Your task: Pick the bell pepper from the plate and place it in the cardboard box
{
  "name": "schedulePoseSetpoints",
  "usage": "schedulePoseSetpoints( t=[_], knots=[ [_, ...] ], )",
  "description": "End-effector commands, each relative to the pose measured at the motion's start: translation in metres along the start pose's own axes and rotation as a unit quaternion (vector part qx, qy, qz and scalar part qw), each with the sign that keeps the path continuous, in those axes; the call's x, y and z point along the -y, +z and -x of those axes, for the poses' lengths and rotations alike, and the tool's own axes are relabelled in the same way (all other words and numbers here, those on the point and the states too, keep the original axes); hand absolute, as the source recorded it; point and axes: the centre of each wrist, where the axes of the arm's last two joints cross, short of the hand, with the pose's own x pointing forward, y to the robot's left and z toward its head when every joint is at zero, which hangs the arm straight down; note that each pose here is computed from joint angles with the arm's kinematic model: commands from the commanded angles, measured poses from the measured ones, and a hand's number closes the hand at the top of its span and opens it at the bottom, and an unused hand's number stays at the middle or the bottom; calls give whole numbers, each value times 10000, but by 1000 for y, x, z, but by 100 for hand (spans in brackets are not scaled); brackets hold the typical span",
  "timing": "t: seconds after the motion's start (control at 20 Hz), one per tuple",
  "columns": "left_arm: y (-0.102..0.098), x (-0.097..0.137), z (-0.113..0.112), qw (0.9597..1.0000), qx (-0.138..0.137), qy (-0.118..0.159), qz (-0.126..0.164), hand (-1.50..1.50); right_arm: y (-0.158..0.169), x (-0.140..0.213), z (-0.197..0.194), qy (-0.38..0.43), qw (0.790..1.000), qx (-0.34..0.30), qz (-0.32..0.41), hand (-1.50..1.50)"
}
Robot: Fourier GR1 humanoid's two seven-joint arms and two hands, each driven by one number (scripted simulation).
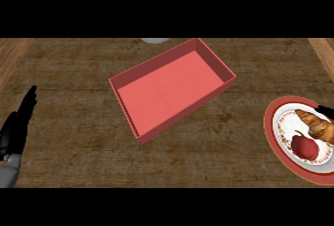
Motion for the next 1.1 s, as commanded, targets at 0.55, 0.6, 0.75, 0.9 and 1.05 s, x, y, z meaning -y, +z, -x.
schedulePoseSetpoints(
  t=[0.55,0.6,0.75,0.9,1.05],
  knots=[
    [15,-2,6,10000,-39,-44,-43,0,-7,-16,-22,317,9985,-189,-397,-150],
    [-2,-1,-7,9999,-24,-50,-92,0,-33,-34,-31,300,9987,-160,-374,-150],
    [-4,-12,18,9999,-125,-22,-36,0,-16,-14,-31,209,9990,89,-389,-150],
    [2,12,3,9999,-101,-92,-40,0,-24,-23,-33,55,9990,263,-361,-150],
    [1,2,-7,9999,-126,-42,-72,0,-28,-14,-48,103,9986,426,-306,-150]
  ],
)
